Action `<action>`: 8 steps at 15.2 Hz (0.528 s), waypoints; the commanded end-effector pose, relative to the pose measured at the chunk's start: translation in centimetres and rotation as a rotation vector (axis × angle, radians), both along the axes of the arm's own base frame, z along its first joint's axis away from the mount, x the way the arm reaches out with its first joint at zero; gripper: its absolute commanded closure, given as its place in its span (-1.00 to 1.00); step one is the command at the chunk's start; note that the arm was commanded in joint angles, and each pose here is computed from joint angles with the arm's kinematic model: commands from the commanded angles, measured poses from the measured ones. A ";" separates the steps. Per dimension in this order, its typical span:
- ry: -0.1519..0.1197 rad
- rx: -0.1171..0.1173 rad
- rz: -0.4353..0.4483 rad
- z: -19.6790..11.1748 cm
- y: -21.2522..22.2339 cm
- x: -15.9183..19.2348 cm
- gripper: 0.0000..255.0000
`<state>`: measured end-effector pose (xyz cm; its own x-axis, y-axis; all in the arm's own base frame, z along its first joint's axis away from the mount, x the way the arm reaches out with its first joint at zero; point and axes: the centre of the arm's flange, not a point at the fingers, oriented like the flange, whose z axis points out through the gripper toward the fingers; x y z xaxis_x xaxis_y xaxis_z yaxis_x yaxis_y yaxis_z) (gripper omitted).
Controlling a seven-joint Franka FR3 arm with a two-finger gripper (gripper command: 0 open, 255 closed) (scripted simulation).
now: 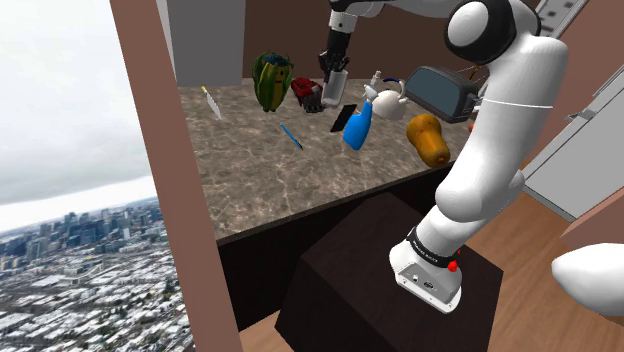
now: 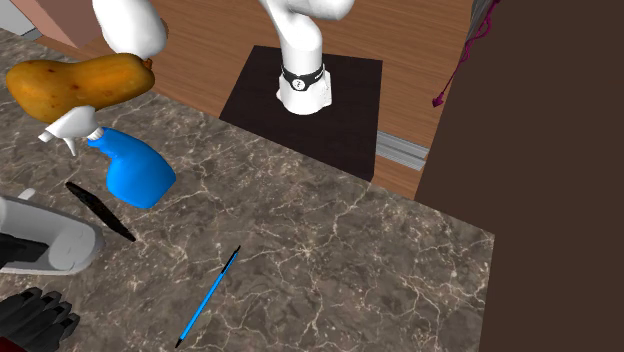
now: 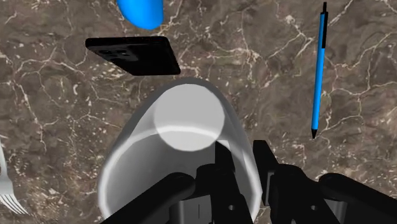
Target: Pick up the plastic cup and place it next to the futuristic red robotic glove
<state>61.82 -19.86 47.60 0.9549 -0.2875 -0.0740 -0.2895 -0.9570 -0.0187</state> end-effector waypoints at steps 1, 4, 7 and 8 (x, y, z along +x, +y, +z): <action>-0.001 0.000 0.000 -1.1 -0.1 0.0 1.00; -0.001 0.000 0.000 -2.6 -0.1 0.0 1.00; -0.001 0.000 0.000 -4.2 -0.1 0.0 1.00; -0.001 0.000 0.000 -4.8 -0.1 0.0 1.00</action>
<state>61.94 -19.92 43.35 0.9549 -0.2876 -0.0738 -0.2896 -0.9570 -0.0186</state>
